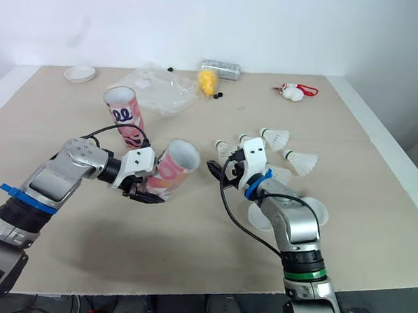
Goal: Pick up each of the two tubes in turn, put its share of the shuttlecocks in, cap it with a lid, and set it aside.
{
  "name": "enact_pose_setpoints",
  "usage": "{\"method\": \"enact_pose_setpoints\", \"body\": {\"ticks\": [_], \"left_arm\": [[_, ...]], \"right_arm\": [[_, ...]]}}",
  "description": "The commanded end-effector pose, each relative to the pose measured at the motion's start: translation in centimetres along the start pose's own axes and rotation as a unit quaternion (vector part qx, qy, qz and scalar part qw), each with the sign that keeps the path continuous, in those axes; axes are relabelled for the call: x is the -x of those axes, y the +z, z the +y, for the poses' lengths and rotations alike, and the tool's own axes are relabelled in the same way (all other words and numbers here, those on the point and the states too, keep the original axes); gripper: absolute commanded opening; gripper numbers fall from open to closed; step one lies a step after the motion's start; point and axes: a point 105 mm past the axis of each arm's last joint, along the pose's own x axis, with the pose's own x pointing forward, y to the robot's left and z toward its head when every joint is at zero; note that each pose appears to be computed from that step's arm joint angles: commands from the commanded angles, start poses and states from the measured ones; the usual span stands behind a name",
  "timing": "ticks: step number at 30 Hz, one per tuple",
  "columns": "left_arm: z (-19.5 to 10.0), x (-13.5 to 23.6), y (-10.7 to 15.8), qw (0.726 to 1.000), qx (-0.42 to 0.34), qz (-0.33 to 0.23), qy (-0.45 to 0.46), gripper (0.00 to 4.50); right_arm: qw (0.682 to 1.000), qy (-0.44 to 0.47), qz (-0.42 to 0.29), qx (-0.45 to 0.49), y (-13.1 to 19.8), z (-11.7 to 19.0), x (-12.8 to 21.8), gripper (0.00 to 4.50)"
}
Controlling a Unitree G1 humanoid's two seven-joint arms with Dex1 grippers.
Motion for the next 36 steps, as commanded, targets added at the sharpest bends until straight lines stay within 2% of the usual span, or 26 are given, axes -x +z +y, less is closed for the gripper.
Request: {"method": "enact_pose_setpoints", "body": {"ticks": [1, 12, 14, 15, 16, 17, 18, 20, 21, 23, 24, 31, 34, 36], "left_arm": [[0.5, 0.9, -0.7, 1.0, 0.009, 0.011, 0.024, 3.06], [0.3, 0.8, -0.8, 0.999, 0.011, 0.011, 0.031, 3.06], [0.4, 0.7, -0.7, 0.999, 0.01, 0.008, 0.032, 3.06], [0.4, 0.6, -0.6, 0.999, 0.009, 0.007, 0.033, 3.06], [0.4, 0.5, -0.6, 0.999, 0.009, 0.006, 0.033, 3.06], [0.4, 0.5, -0.5, 0.999, 0.008, 0.005, 0.034, 3.06], [0.4, 0.4, -0.4, 0.999, 0.008, 0.004, 0.034, 3.06], [0.4, 0.3, -0.3, 0.999, 0.007, 0.002, 0.033, 3.06], [0.4, 0.2, -0.3, 0.999, 0.007, 0.001, 0.033, 3.06], [0.4, 0.2, -0.2, 0.999, 0.006, 0.0, 0.032, 3.06], [0.4, 0.2, -0.2, 0.999, 0.006, 0.0, 0.031, 3.06], [0.5, -0.1, 0.0, 1.0, 0.005, -0.003, 0.026, 3.06], [0.5, -0.1, 0.2, 1.0, 0.003, -0.004, 0.024, 3.06], [0.5, -0.1, 0.3, 1.0, 0.001, -0.005, 0.02, 3.06]], "right_arm": [[0.999, 0.001, -0.036, -0.002, 1.9, -0.3, -0.9, 4.48], [0.999, 0.012, -0.034, -0.014, 2.0, -0.1, -3.8, 4.48], [0.999, 0.001, -0.03, -0.012, 1.9, -0.5, -4.3, 4.1], [0.999, -0.003, -0.03, -0.012, 1.9, -0.6, -4.5, 3.84], [0.999, -0.004, -0.031, -0.009, 2.0, -0.7, -4.6, 3.21], [0.999, -0.004, -0.032, -0.007, 2.1, -0.8, -4.7, 3.12], [0.999, -0.004, -0.032, -0.006, 2.1, -0.8, -4.7, 2.43], [0.999, -0.003, -0.033, -0.002, 2.2, -0.9, -4.8, 1.48], [0.999, -0.003, -0.033, -0.001, 2.2, -0.9, -4.8, 1.2], [0.999, -0.001, -0.034, 0.003, 2.2, -0.9, -4.8, 0.18], [0.999, 0.0, -0.035, 0.003, 2.3, -0.9, -4.8, 0.02], [0.997, 0.02, -0.064, 0.033, 4.0, -0.6, -4.1, 0.02], [0.99, 0.045, -0.108, 0.085, 6.8, -0.2, -2.7, 0.02], [0.972, 0.071, -0.145, 0.171, 10.1, -0.2, -0.4, 0.02]]}}
